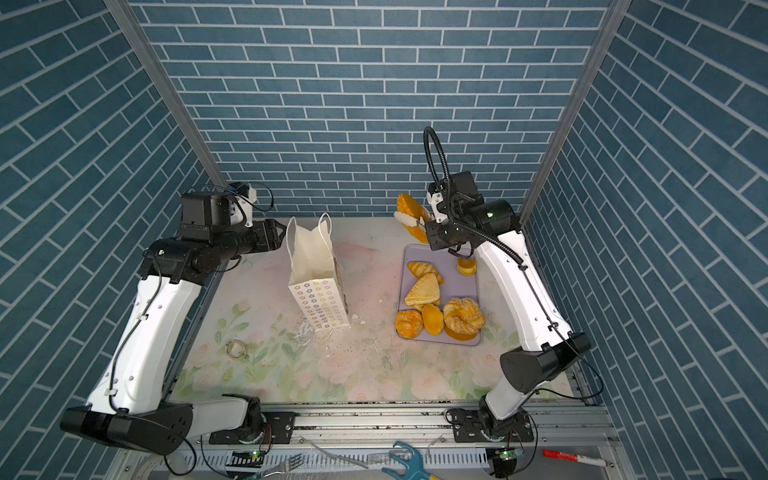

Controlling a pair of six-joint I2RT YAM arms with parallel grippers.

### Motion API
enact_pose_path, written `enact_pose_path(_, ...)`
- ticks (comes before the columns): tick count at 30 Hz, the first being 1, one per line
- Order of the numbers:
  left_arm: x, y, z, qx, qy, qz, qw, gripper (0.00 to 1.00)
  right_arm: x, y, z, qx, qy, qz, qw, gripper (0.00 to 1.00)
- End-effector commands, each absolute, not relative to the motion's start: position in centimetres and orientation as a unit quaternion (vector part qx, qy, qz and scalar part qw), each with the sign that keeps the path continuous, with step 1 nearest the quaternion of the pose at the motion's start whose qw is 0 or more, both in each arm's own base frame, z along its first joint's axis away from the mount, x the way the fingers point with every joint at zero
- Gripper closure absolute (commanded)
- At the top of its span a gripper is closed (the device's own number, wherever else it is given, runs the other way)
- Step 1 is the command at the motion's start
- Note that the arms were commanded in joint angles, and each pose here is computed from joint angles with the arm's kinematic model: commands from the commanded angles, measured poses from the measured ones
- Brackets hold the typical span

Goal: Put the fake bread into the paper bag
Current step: 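Close the tongs on the orange round bread and lift it, right gripper, then carry the bread in the tongs over the paper bag's opening, right gripper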

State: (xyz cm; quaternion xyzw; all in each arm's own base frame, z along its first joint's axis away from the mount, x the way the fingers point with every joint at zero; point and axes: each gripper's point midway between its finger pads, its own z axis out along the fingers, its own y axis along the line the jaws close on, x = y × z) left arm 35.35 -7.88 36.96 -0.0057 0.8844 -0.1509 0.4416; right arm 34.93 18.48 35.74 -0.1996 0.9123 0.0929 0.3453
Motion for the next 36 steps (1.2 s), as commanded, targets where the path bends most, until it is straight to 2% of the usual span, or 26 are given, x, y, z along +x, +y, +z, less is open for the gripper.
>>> enact_pose_path(1, 36.0, -9.0, 37.6, 0.006, 0.879, -0.175, 0.443, 0.31, 34.8, 21.2, 39.5, -0.203, 0.889, 0.154, 0.38, 0.78)
enact_pose_path(6, 35.8, -9.0, 38.9, -0.002, 0.868, -0.184, 0.46, 0.31, 34.5, 25.3, 42.6, -0.23, 0.863, 0.215, 0.395, 0.78)
enact_pose_path(11, 34.9, -6.4, 39.7, -0.026, 0.875, -0.113, 0.471, 0.31, 33.8, 28.2, 44.8, -0.242, 0.84, 0.266, 0.406, 0.78)
enact_pose_path(17, 34.3, -5.6, 40.6, -0.03, 0.873, -0.083, 0.479, 0.3, 32.8, 30.5, 46.2, -0.25, 0.819, 0.307, 0.417, 0.78)
enact_pose_path(25, 34.8, -8.1, 39.5, 0.003, 0.874, -0.14, 0.465, 0.3, 30.6, 32.8, 48.4, -0.283, 0.784, 0.336, 0.439, 0.78)
enact_pose_path(36, 35.9, -7.8, 37.8, -0.028, 0.871, -0.176, 0.458, 0.44, 26.7, 35.5, 50.6, -0.316, 0.745, 0.397, 0.433, 0.79)
